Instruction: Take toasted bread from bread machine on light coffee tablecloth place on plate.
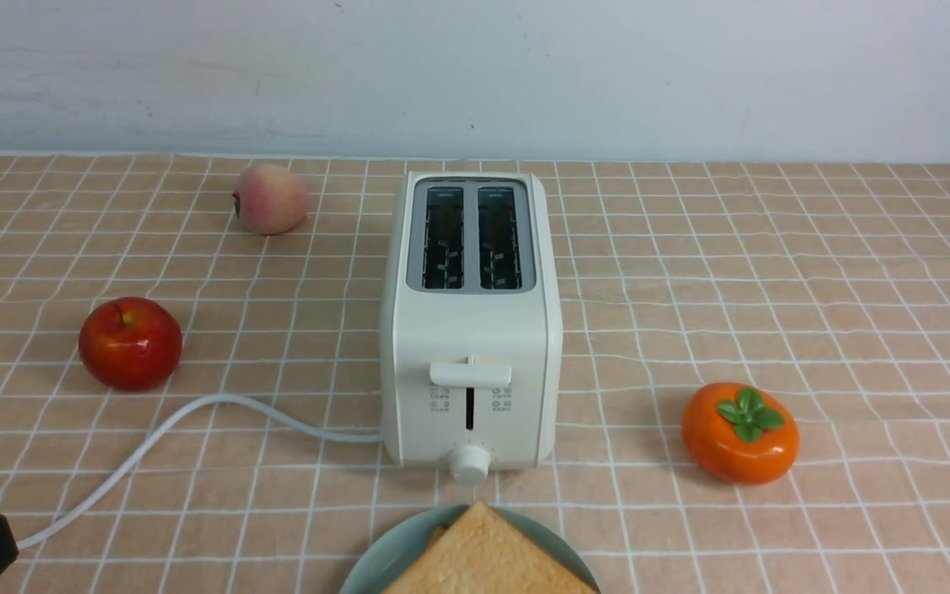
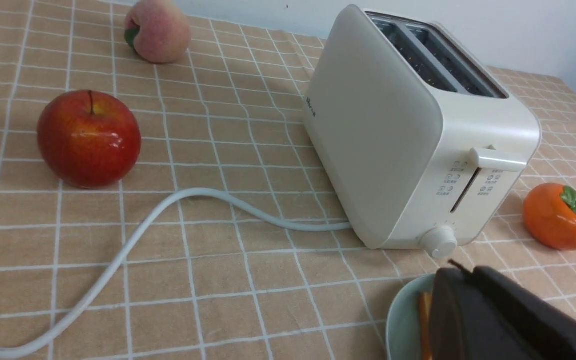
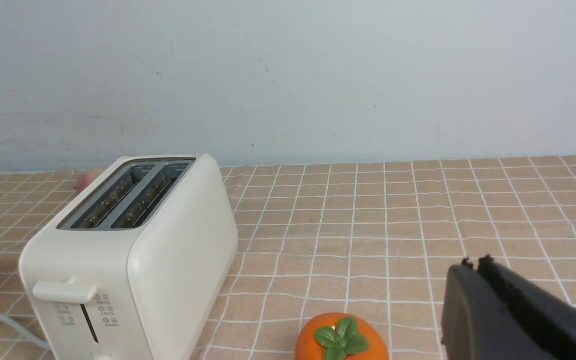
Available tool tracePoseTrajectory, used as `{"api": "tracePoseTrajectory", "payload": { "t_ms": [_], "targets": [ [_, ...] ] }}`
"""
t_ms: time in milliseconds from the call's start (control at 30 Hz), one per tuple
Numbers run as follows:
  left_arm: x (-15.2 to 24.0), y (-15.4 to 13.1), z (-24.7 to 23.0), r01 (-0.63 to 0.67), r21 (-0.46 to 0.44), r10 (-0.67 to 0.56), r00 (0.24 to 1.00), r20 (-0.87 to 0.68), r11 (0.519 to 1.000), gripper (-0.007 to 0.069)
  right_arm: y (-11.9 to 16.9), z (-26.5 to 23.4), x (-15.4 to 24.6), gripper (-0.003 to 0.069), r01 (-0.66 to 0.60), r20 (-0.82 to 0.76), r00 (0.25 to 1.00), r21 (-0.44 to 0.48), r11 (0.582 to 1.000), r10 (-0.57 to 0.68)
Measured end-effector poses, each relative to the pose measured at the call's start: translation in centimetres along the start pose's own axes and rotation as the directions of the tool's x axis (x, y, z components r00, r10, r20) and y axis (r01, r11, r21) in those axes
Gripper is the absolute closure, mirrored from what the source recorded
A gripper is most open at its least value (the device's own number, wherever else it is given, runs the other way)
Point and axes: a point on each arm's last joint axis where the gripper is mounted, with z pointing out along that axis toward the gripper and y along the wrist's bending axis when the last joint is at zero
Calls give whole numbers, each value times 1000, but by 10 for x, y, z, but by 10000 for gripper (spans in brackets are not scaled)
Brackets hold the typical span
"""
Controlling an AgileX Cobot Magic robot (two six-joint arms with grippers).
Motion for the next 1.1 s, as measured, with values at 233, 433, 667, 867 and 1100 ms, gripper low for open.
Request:
{"api": "tracePoseTrajectory", "payload": {
  "t_ms": [233, 433, 667, 867, 1100],
  "targets": [
    [21, 17, -1, 9, -140, 0, 998, 66, 990, 618, 0, 0, 0, 646, 0, 0, 1000, 0, 1000, 0],
    [70, 44, 9, 49, -288, -16, 993, 116, 956, 608, 0, 0, 0, 643, 0, 0, 1000, 0, 1000, 0],
    [88, 52, 14, 46, -323, -29, 998, 56, 945, 608, 0, 0, 0, 640, -1, -5, 1000, -2, 1000, 1],
    [89, 53, 14, 44, -326, -30, 998, 47, 944, 597, 0, 0, 1, 640, -3, -10, 1000, -5, 1000, 3],
    [89, 53, 14, 44, -326, -30, 998, 47, 944, 589, 0, 0, 1, 640, -3, -10, 1000, -5, 1000, 3]
  ]
}}
